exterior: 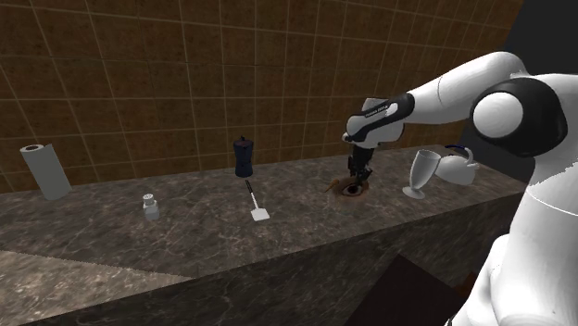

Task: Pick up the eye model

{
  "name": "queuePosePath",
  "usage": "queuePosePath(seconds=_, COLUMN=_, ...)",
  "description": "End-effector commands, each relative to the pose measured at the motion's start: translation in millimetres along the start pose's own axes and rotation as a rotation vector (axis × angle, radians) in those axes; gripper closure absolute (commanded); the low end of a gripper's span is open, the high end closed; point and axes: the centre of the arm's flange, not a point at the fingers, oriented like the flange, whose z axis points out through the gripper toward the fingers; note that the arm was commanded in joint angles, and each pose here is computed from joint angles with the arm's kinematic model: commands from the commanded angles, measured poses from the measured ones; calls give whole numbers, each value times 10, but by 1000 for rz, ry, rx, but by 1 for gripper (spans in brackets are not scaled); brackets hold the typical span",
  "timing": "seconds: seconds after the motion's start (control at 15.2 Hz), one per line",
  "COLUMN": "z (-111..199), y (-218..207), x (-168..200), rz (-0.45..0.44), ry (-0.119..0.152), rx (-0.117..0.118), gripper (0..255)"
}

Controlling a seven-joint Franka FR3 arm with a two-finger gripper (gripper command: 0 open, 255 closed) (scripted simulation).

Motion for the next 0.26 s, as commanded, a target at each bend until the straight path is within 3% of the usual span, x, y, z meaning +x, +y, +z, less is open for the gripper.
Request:
queuePosePath(seconds=0.0, z=-97, y=5, x=-7, rz=0, ry=0, rx=0, gripper=255)
queuePosePath(seconds=0.2, z=-158, y=5, x=-5, rz=0, ry=0, rx=0, gripper=255)
